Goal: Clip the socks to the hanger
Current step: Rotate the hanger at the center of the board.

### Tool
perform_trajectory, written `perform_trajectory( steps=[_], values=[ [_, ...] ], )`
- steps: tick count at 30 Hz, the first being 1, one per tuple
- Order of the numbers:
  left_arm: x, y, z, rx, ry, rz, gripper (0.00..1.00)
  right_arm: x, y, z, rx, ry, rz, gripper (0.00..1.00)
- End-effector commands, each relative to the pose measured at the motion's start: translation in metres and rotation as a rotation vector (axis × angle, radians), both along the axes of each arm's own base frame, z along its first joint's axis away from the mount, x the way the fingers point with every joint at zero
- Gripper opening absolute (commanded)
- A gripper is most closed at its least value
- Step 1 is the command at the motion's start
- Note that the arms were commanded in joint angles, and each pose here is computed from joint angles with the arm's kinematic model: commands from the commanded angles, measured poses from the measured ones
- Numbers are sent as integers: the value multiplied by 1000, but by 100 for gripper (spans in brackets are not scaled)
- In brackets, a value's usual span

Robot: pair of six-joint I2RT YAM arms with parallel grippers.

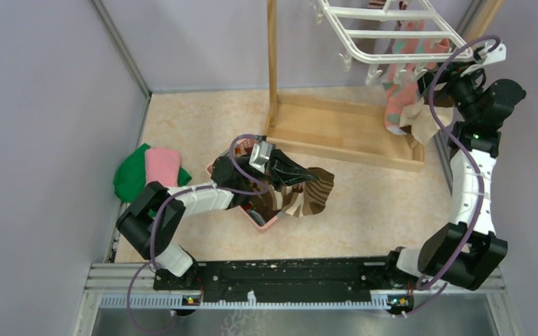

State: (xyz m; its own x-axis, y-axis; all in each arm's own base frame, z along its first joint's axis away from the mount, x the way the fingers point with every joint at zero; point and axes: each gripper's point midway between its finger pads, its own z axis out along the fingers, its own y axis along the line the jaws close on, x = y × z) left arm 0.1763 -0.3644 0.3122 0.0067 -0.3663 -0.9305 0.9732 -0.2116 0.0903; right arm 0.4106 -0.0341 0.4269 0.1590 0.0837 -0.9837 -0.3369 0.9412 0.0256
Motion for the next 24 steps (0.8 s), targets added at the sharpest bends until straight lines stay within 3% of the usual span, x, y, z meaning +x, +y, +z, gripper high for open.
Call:
perform_trajectory(
  steps=[1, 15, 24],
  values=[
    [-7, 0, 22, -81, -101, -18, 0, 6, -7, 28, -29, -68, -15, 70],
    [-10, -12, 23, -74, -97, -45, 0, 31, -55, 23, 46, -70, -62, 71],
    [-13, -16, 22, -72, -94, -59, 0, 31, -50, 17, 57, 10, 116, 76]
  ],
)
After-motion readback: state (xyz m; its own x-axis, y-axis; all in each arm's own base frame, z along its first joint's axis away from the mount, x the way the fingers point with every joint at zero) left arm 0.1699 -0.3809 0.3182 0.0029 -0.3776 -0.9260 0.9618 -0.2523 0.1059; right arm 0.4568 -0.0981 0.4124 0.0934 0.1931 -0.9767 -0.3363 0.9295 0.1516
